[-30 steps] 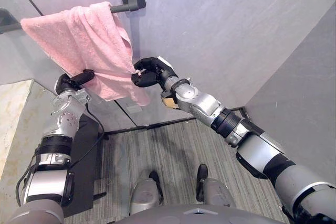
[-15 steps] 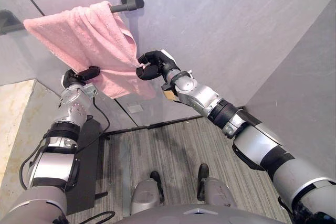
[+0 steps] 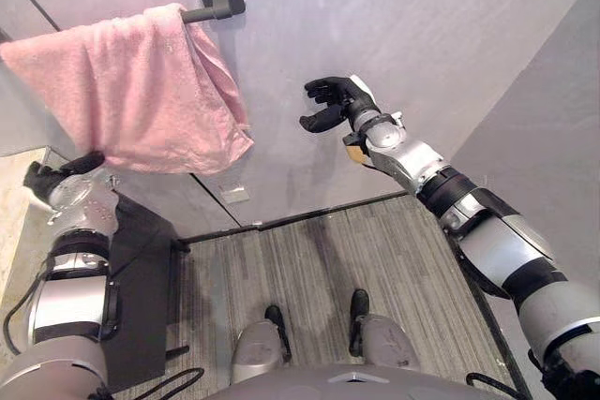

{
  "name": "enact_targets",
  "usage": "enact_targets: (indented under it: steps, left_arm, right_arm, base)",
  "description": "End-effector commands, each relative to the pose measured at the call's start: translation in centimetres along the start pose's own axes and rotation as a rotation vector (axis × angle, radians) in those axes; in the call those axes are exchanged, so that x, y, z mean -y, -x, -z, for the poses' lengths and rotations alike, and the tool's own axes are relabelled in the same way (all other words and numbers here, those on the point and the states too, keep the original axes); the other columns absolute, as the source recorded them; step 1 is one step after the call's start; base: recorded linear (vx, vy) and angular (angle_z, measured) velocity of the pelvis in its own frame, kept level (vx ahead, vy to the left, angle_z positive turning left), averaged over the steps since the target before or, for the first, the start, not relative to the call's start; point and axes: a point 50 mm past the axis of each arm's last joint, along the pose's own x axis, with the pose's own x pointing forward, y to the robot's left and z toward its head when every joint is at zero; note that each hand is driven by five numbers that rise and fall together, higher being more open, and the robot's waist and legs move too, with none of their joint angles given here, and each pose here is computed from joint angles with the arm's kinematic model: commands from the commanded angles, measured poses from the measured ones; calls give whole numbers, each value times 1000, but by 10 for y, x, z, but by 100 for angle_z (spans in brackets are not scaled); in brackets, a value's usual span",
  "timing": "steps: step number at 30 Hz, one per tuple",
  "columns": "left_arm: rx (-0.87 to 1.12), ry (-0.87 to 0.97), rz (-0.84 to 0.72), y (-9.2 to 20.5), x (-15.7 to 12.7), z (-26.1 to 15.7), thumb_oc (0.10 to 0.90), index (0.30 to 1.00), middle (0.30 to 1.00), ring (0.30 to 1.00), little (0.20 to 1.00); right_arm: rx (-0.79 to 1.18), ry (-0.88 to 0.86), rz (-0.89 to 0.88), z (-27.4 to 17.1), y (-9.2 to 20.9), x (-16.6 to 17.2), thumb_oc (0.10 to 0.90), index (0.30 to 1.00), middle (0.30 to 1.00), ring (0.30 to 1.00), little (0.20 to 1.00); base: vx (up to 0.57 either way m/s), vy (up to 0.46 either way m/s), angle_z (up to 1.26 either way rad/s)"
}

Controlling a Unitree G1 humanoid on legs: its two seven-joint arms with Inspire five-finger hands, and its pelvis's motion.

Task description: Organize the bathroom.

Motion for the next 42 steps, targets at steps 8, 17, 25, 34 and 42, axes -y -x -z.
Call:
enact_targets:
  steps: [8,17,25,34,42]
  left_arm:
    - [337,-42,-1,-5,-13,-60,800,900,900,900,900]
    - [189,-177,142,-7,-9,-30,800,900,900,900,900]
    - [-263,-397,432,13,-5,77,800,900,900,900,900]
    - [-635,-580,602,72,-29,191,800,900,900,900,900]
    - [-765,-732,514,102,-66,240,800,900,900,900,900]
  right_arm:
    - [229,-72,3,-57,-4,-9,800,900,900,900,900]
    - [204,-58,-9,-51,-5,-10,800,900,900,900,900]
    - [155,31,-67,-43,-7,-12,800,900,900,900,900]
    - [141,45,-72,-41,-8,-8,800,900,900,900,900]
    - [158,39,-89,-43,-8,-18,800,900,900,900,900]
  base:
    - [0,0,0]
    - [0,0,0]
    - [-26,-7,1]
    - [-34,-23,-5]
    - [-31,-23,-5]
